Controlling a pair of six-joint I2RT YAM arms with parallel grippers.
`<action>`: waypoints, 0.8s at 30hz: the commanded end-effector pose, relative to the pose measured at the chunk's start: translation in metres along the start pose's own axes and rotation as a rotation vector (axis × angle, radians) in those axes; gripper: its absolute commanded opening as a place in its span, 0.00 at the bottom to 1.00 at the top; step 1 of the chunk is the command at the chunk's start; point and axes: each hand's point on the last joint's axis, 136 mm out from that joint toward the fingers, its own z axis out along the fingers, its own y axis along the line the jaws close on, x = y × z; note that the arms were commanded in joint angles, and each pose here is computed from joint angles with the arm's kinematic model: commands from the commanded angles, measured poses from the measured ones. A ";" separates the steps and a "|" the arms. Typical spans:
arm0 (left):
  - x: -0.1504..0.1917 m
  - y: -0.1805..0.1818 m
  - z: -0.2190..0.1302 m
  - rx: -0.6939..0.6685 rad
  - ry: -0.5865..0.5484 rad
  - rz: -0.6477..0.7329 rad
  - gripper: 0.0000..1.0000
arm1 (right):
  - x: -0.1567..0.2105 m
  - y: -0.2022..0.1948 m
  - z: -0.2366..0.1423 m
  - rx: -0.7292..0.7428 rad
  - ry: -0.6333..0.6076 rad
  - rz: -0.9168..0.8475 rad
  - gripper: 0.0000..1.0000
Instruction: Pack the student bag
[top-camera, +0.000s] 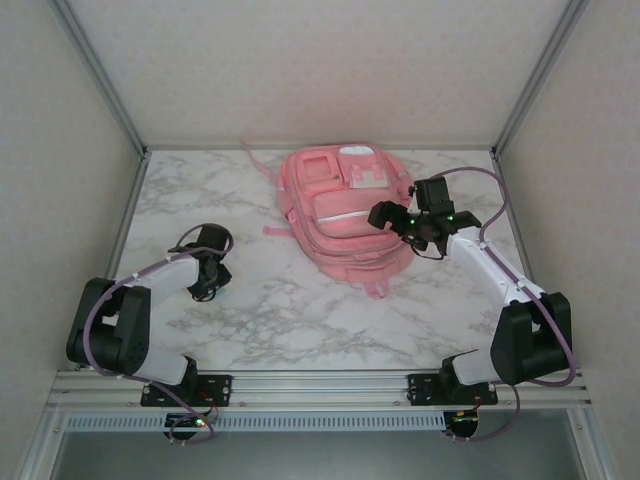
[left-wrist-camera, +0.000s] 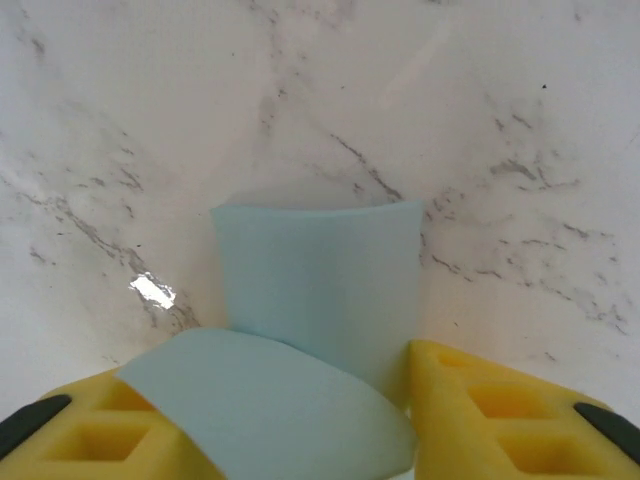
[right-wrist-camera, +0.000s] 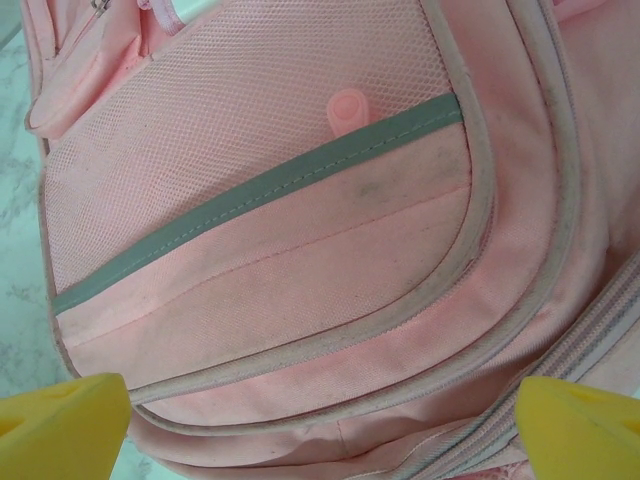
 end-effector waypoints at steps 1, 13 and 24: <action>0.001 -0.013 0.002 0.067 0.016 -0.030 0.43 | 0.001 0.004 0.001 -0.027 0.008 0.006 0.99; -0.051 -0.118 -0.105 0.505 -0.083 -0.193 0.48 | 0.044 0.104 0.004 -0.358 0.062 -0.191 0.99; -0.029 -0.193 -0.153 0.748 -0.036 -0.261 0.49 | 0.085 0.186 0.022 -0.572 0.065 -0.289 0.81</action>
